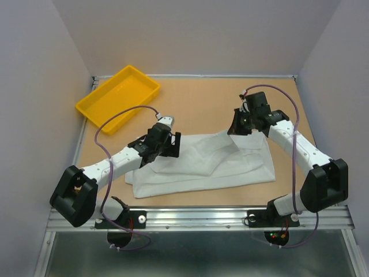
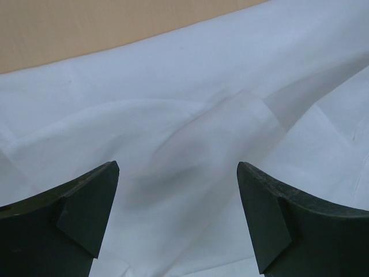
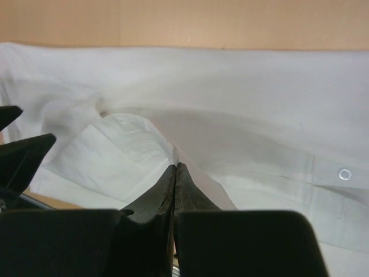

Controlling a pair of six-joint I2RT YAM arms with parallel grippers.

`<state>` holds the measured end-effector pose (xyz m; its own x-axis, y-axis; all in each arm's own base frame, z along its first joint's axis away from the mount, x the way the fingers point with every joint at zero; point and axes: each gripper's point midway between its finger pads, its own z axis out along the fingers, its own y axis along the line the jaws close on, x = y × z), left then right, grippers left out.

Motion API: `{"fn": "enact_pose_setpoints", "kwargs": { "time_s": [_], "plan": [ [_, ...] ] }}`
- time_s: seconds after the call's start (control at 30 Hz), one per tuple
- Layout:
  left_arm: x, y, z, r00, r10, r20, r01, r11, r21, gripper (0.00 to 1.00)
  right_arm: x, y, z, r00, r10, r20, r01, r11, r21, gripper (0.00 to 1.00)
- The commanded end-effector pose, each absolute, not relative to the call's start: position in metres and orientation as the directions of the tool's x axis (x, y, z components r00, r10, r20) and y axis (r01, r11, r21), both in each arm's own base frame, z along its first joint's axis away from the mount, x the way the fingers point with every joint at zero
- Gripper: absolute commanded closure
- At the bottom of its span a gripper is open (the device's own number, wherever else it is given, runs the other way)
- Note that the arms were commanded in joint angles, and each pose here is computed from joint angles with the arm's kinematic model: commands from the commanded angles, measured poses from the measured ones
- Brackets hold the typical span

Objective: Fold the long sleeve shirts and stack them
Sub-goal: Fold the shirt

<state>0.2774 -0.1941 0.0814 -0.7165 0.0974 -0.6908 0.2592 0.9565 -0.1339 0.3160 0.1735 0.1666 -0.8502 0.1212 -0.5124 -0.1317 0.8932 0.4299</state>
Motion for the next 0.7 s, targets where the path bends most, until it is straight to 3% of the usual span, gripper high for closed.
{"fn": "enact_pose_setpoints", "kwargs": {
  "time_s": [0.0, 0.47, 0.67],
  "plan": [
    [0.294, -0.181, 0.117, -0.650, 0.033, -0.760, 0.200, 0.971, -0.129, 0.04, 0.339, 0.154, 0.147, -0.829, 0.222, -0.513, -0.013, 0.910, 0.414, 0.99],
    [0.298, -0.161, 0.108, -0.697, -0.010, -0.717, 0.147, 0.977, -0.157, 0.04, 0.336, 0.098, 0.102, -0.805, 0.400, -0.438, 0.264, 0.903, 0.339, 0.99],
    [0.305, -0.173, 0.108, -0.714, -0.012, -0.701, 0.170, 0.967, -0.189, 0.04, 0.331, 0.106, 0.119, -0.802, 0.407, -0.438, 0.228, 0.886, 0.405, 0.99]
  ]
}}
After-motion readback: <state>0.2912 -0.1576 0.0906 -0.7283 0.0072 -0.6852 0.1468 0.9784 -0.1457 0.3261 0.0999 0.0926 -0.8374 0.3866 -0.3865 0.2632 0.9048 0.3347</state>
